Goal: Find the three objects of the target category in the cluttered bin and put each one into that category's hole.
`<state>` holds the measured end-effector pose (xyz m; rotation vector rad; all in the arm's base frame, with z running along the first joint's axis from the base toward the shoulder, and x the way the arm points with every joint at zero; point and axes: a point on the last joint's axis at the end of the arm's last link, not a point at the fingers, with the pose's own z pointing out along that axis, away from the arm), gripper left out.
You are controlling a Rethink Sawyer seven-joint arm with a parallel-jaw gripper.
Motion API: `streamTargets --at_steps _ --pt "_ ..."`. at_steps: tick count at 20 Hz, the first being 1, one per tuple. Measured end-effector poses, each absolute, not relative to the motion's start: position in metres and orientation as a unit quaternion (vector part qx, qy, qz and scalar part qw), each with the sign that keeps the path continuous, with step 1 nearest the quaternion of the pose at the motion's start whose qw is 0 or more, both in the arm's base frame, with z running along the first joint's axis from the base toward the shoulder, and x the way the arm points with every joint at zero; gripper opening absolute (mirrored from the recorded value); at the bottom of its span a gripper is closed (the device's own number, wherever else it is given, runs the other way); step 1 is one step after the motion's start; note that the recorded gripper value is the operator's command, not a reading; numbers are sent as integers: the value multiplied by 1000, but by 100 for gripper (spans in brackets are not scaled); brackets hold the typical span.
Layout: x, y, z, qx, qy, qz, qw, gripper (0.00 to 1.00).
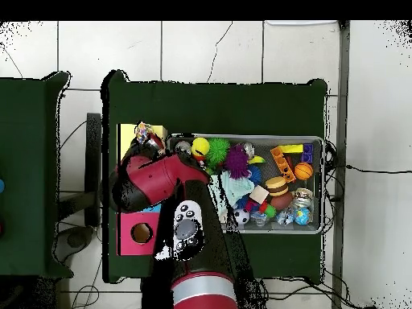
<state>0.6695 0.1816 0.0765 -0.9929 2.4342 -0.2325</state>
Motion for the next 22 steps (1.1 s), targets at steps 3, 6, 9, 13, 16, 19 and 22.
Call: streamTargets --at_steps 3,6,9,13,16,19,22 --pt "667 181 75 -363 891 -89 259 0" --pt "664 181 73 -360 888 -94 270 0" --pt "659 180 72 -361 883 -99 283 0" --pt "656 178 72 -359 881 -103 289 0" --pt "653 175 73 -357 882 -109 289 0" --pt "651 174 74 -356 882 -114 287 0" --pt "649 173 76 -356 882 -120 284 0"
